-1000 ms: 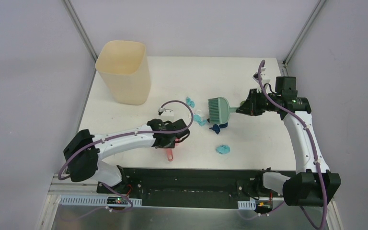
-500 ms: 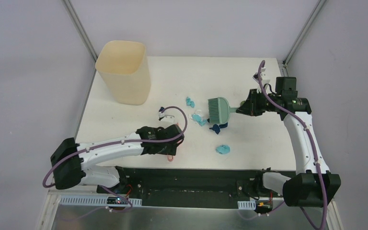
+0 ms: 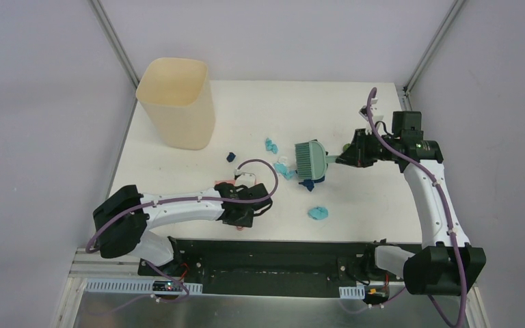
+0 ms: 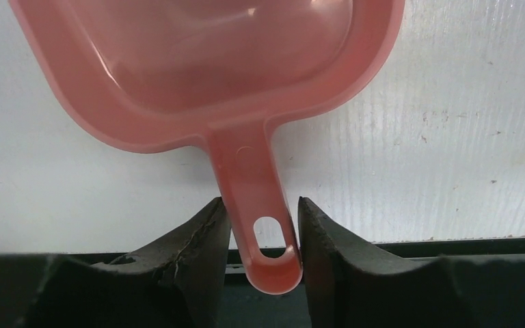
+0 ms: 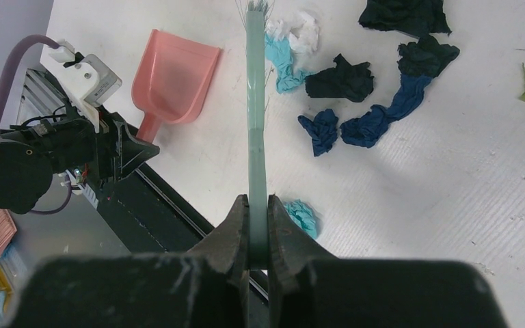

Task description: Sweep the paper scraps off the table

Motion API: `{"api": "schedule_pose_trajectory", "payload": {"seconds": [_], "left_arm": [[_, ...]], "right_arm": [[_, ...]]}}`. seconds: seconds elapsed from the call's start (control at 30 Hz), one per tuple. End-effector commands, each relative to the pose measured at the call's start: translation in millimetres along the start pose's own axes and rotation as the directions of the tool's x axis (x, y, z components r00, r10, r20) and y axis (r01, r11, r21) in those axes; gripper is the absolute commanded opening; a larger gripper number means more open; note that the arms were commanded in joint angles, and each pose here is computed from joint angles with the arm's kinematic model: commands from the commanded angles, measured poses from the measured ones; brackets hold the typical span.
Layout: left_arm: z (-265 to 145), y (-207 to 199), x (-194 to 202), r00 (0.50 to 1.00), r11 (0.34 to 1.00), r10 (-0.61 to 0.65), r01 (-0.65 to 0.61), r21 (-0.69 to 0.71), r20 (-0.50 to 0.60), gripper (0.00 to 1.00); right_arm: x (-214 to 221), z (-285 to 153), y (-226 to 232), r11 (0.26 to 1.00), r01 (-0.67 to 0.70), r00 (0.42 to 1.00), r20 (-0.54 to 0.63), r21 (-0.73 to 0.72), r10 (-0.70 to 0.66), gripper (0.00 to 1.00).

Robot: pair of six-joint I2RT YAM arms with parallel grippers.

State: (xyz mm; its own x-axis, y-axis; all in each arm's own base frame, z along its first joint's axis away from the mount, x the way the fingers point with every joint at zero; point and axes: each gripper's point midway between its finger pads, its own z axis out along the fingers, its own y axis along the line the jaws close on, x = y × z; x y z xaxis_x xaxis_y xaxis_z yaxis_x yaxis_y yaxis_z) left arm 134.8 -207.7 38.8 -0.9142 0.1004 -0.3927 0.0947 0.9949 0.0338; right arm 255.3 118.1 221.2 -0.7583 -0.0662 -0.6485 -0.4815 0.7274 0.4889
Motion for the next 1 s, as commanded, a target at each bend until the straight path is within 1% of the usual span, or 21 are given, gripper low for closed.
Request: {"api": "schedule_pose_trajectory", "payload": {"seconds": [0.0, 0.13, 0.2, 0.27, 0.33, 0.37, 0.4, 0.47, 0.6, 0.63, 0.7, 0.8, 0.9, 0.97], "left_arm": [[-11.4, -10.4, -5.6, 1.0, 0.999, -0.005, 0.004, 0.052, 0.007, 0.37], [-19.4, -2.9, -6.0, 0.998, 0.997, 0.062, -0.062, 0.046, 0.006, 0.33], [-32.2, 3.7, -15.4, 0.989, 0.989, 0.142, -0.143, 0.031, 0.028, 0.32], [-49.2, 8.3, -29.2, 0.967, 0.968, 0.249, -0.251, 0.025, 0.062, 0.33], [-66.9, 11.7, -43.2, 0.929, 0.932, 0.36, -0.363, 0.016, 0.089, 0.32], [-74.0, 14.4, -49.5, 0.901, 0.905, 0.422, -0.424, 0.004, 0.098, 0.31], [-80.3, 16.9, -55.4, 0.884, 0.889, 0.456, -0.457, -0.011, 0.103, 0.28], [-87.7, 15.4, -62.8, 0.842, 0.848, 0.527, -0.53, -0.008, 0.112, 0.2], [-86.9, -1.6, -64.6, 0.768, 0.765, 0.63, -0.639, 0.076, 0.115, 0.09], [-86.1, -9.6, -61.3, 0.748, 0.738, 0.654, -0.663, 0.121, 0.11, 0.06], [-80.2, -21.2, -58.0, 0.714, 0.696, 0.693, -0.698, 0.168, 0.1, 0.0], [-71.4, -38.6, -53.4, 0.653, 0.618, 0.748, -0.75, 0.236, 0.115, 0.0], [-65.8, -48.5, -49.2, 0.59, 0.535, 0.796, -0.791, 0.297, 0.135, 0.0], [-67.2, -54.4, -45.4, 0.571, 0.496, 0.806, -0.795, 0.349, 0.153, 0.0]], "right_arm": [[-9.7, -3.6, 8.4, 0.998, 0.046, 0.998, 0.041, -0.036, -0.044, 0.0], [-10.2, -5.4, 8.8, 0.998, 0.055, 0.998, 0.043, -0.03, -0.054, 0.0], [-9.9, -7.1, 8.0, 0.997, 0.069, 0.997, 0.041, -0.02, -0.069, 0.0], [-10.1, -9.2, 7.2, 0.996, 0.092, 0.995, 0.033, -0.012, -0.092, 0.0], [-11.2, -12.8, 6.2, 0.993, 0.116, 0.993, 0.018, 0.002, -0.116, 0.0], [-11.9, -15.1, 4.7, 0.993, 0.119, 0.993, 0.004, 0.016, -0.119, 0.0], [-14.2, -18.4, 3.3, 0.991, 0.127, 0.992, -0.009, 0.034, -0.127, 0.0], [-20.1, -25.7, -0.2, 0.987, 0.145, 0.989, -0.042, 0.069, -0.142, 0.0], [-32.8, -46.8, -14.4, 0.964, 0.186, 0.978, -0.127, 0.191, -0.163, 0.0], [-32.9, -52.7, -18.7, 0.955, 0.196, 0.974, -0.16, 0.221, -0.163, 0.0], [-30.1, -62.9, -31.6, 0.934, 0.213, 0.961, -0.233, 0.288, -0.148, 0.0], [-20.7, -79.4, -47.9, 0.894, 0.245, 0.934, -0.338, 0.374, -0.115, 0.0], [-10.7, -88.6, -59.3, 0.866, 0.27, 0.912, -0.401, 0.421, -0.089, 0.0], [-3.9, -90.6, -60.4, 0.866, 0.27, 0.899, -0.431, 0.421, -0.071, 0.0]]}}
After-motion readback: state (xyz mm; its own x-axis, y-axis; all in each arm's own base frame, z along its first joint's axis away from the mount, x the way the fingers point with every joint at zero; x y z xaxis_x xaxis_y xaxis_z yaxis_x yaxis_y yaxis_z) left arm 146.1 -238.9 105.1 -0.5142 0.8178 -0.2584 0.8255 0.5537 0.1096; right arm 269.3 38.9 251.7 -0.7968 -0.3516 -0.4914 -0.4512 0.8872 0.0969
